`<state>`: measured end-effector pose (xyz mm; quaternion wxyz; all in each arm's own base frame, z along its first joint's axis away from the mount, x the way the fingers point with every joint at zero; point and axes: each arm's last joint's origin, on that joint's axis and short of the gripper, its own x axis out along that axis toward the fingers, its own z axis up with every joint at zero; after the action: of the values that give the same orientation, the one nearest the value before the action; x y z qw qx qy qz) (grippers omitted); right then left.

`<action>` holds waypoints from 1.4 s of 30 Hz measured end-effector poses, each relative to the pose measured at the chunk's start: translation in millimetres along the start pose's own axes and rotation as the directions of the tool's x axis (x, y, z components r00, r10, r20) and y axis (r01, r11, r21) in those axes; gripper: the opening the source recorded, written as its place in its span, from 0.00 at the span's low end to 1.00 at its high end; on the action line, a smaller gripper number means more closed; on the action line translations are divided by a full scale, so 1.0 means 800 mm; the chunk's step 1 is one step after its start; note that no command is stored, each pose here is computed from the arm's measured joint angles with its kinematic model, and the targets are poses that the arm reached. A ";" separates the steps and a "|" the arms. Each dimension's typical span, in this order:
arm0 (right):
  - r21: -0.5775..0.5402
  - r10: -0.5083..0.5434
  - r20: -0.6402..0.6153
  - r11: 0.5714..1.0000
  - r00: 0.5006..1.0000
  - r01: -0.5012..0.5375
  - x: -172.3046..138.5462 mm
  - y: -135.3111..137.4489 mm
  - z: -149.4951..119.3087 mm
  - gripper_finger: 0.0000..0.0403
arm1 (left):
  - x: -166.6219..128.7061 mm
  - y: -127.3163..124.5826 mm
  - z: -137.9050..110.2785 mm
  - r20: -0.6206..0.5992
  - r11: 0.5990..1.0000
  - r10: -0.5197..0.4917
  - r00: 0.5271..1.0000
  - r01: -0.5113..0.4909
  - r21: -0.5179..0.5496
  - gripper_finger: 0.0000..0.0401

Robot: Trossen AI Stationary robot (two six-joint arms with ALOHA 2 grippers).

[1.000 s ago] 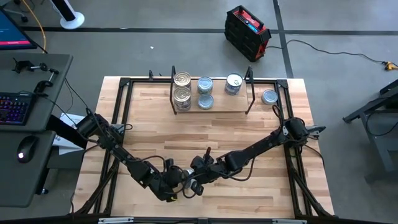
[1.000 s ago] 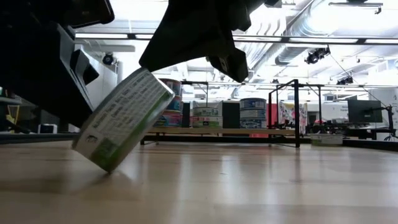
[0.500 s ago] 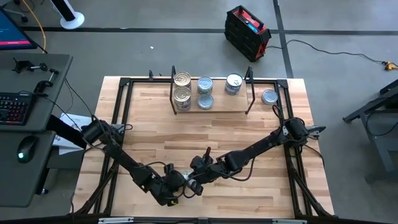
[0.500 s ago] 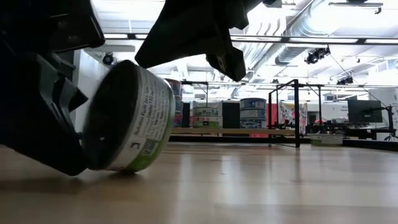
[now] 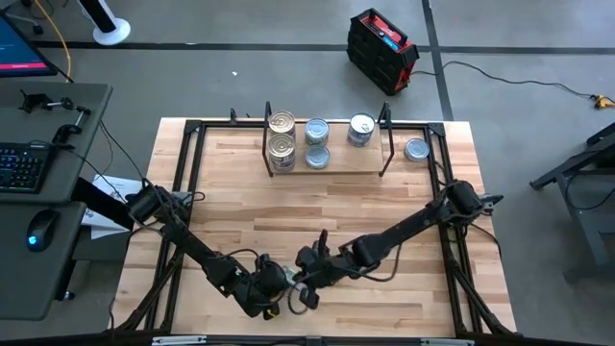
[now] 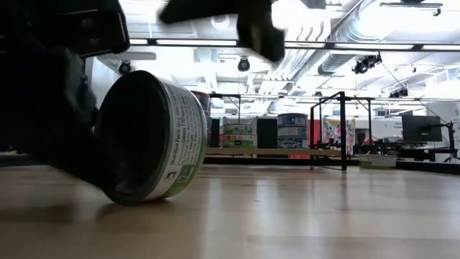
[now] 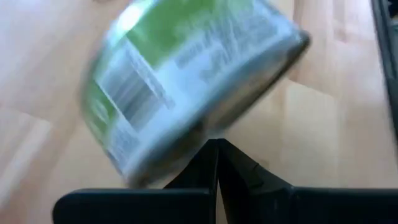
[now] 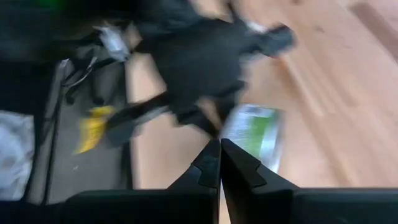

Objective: Stack canned seafood by type on shelf
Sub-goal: Stack the green white tuna can on top of the other green white tuna can on the shelf

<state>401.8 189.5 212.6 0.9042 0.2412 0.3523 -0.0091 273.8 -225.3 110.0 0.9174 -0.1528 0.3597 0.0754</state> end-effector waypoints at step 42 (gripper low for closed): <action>-0.095 -0.301 -0.259 0.954 0.918 0.286 0.053 0.032 0.005 0.90 | -0.004 0.000 0.000 -0.110 0.991 -0.064 0.992 0.051 -0.120 0.00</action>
<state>440.9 217.1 199.4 0.8423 0.1598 0.5046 -0.1018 271.2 -225.4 111.8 0.8867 -0.2206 0.4017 0.0610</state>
